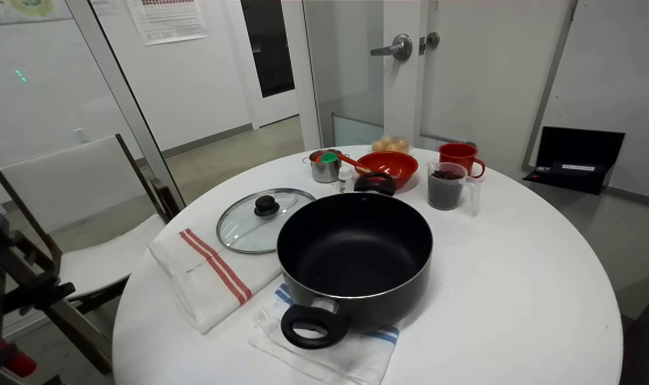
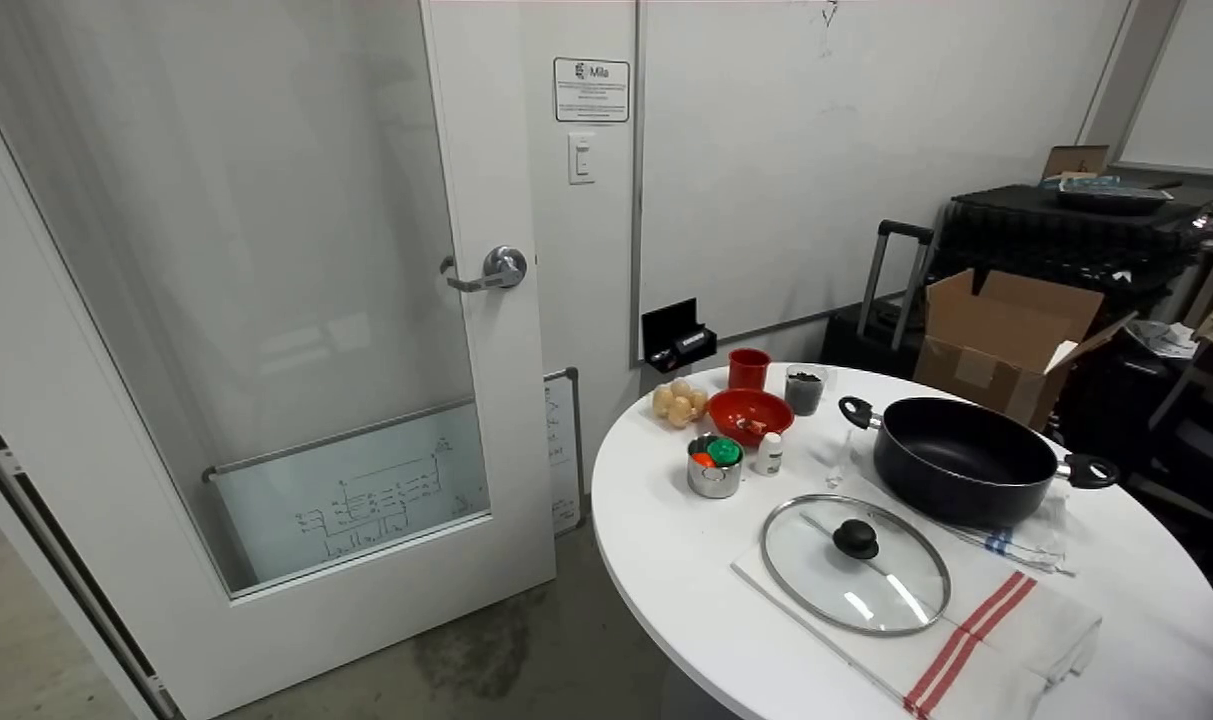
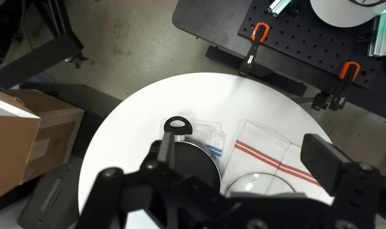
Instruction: Put the glass lid on the black pot.
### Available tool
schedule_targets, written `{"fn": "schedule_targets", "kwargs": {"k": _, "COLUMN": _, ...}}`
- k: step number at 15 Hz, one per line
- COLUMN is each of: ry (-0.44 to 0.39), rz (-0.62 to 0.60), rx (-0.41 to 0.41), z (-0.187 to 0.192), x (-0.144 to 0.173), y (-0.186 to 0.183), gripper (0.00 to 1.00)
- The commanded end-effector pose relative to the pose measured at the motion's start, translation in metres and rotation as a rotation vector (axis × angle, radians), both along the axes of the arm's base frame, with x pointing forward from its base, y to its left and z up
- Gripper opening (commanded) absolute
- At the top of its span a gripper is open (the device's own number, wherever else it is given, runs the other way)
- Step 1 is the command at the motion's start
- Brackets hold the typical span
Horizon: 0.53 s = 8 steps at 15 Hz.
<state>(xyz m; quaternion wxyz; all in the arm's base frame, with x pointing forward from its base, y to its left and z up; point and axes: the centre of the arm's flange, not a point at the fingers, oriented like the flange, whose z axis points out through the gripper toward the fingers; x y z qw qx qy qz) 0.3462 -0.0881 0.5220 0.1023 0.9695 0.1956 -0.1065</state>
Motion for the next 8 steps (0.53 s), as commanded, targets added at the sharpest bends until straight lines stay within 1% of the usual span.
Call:
{"fn": "schedule_targets", "kwargs": {"k": 1, "ry": 0.033, "rz": 0.138, "rx": 0.012, "z": -0.013, "x": 0.044, "y": 0.0, "gripper": 1.0}}
{"fn": "schedule_targets", "kwargs": {"k": 5, "ry": 0.054, "rz": 0.28, "rx": 0.022, "z": -0.041, "x": 0.082, "y": 0.012, "gripper": 1.0}}
{"fn": "schedule_targets", "kwargs": {"k": 8, "ry": 0.034, "rz": 0.377, "rx": 0.036, "z": -0.068, "x": 0.111, "y": 0.023, "gripper": 1.0}}
